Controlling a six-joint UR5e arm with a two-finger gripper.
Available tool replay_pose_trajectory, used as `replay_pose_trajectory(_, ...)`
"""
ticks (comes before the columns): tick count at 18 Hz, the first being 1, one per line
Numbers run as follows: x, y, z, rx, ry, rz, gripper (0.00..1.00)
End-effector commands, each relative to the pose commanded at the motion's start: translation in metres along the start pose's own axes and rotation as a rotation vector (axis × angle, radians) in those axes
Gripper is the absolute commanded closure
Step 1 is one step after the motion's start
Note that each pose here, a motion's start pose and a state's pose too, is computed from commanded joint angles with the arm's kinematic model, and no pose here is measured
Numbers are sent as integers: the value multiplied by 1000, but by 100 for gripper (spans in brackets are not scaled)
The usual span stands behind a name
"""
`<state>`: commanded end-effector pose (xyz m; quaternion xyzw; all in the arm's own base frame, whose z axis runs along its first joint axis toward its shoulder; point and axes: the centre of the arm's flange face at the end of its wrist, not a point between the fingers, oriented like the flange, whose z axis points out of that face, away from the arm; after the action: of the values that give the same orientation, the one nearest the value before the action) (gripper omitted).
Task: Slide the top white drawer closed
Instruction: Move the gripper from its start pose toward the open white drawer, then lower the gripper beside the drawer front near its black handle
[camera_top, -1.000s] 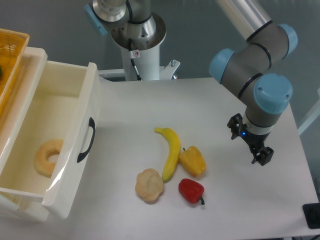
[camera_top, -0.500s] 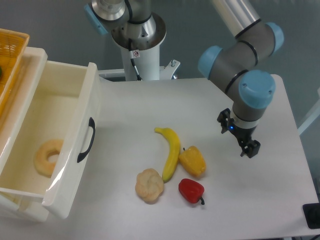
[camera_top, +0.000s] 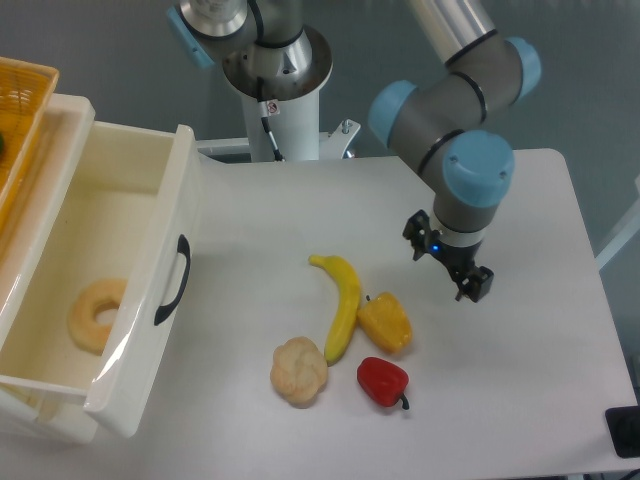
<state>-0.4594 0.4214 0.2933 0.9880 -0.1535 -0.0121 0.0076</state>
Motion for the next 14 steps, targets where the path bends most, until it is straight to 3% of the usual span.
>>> replay_pose_trajectory(2, 10, -14, -3, 3, -3, -83, 38)
replay_pose_trajectory(4, 16, -28, -4, 30, 3, -141, 50)
replay_pose_trajectory(8, 22, -45, -18, 200, 60, -312, 70)
replay_pose_trajectory(10, 27, -54, -27, 235, 75, -396, 72)
replay_pose_trajectory(14, 53, -92, -31, 269, 131, -445, 72)
